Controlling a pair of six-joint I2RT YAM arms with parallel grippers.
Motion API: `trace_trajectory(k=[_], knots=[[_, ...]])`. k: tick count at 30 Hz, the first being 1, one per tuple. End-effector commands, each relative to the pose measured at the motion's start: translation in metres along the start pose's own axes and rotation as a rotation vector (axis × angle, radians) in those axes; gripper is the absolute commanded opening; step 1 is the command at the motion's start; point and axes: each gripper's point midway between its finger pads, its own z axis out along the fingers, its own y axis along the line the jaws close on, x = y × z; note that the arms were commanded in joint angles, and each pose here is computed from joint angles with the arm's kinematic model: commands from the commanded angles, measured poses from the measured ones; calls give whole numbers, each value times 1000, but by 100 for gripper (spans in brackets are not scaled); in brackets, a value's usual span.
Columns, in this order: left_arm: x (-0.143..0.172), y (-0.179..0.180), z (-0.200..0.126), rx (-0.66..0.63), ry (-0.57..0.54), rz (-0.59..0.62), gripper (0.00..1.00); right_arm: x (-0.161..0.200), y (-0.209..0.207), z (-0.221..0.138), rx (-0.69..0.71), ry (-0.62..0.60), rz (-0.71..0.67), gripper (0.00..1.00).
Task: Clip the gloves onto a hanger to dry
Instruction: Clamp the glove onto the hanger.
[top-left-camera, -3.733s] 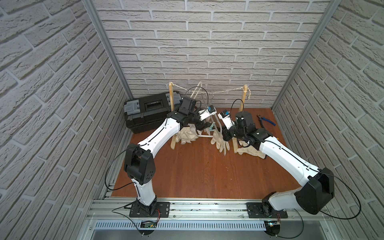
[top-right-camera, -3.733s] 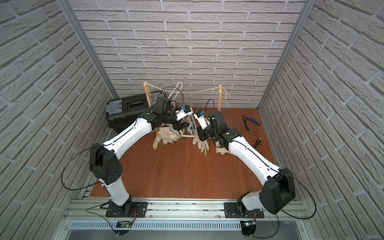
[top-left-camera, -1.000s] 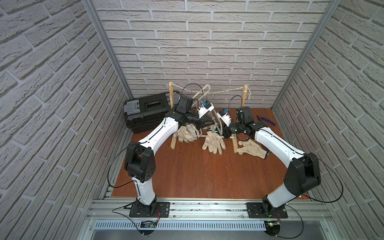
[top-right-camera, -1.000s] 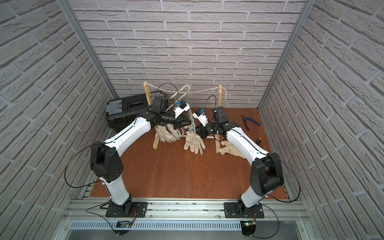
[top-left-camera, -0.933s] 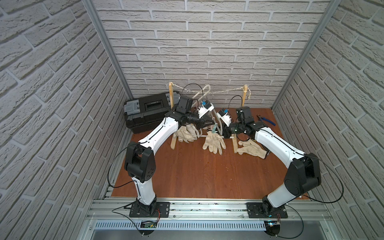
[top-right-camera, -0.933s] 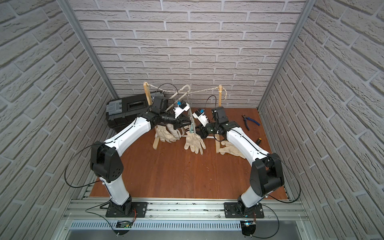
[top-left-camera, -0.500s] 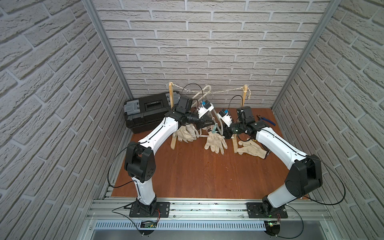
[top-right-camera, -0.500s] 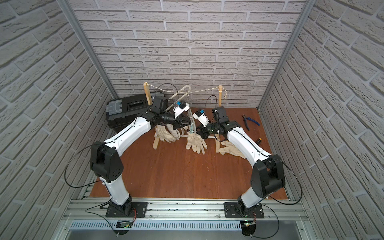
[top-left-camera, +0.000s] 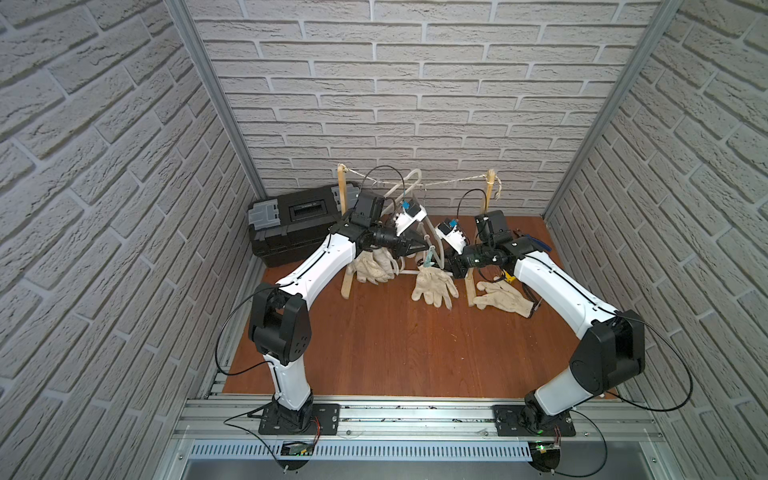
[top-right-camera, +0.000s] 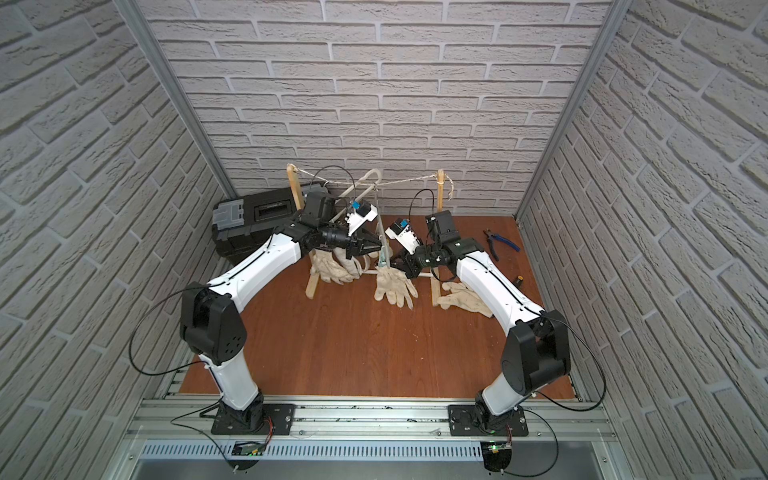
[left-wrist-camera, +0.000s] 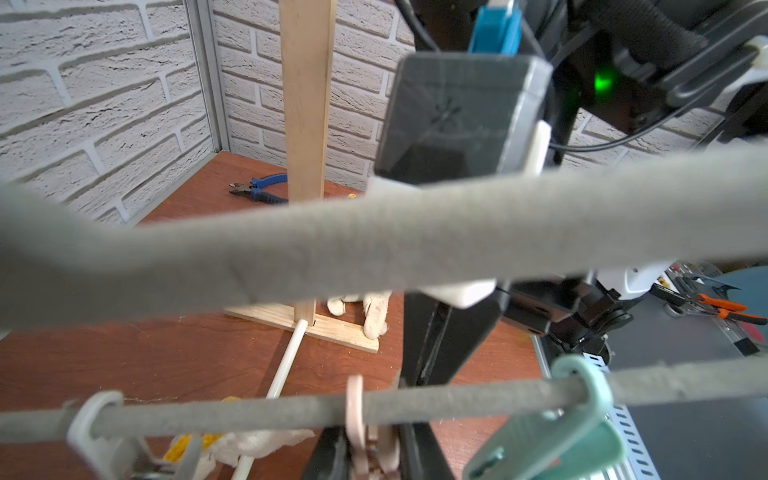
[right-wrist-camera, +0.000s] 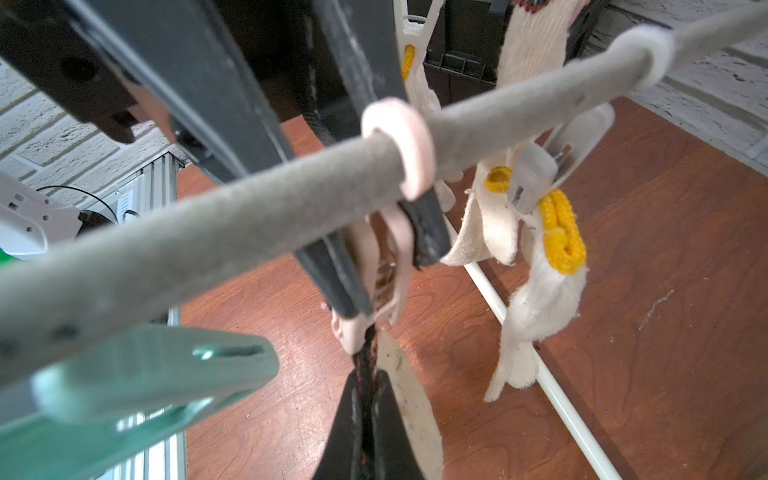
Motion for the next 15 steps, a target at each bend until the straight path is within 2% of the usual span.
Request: trace_trajectory(k=[1,4,9,15], knots=[[2,7,-5,-6,-9,-10,21,-9,-5,-3,6,-30,-13,3],[1,6,-6,0,-7,-17,21,-8,-11,-2,30,-15,-11,2],[7,8,-2,3,9,-29,22,-28,2,-8,-26,-101,-29,2],[8,9,1,1,14,-25,22,-34,9,-11,-63,-105,-38,3]])
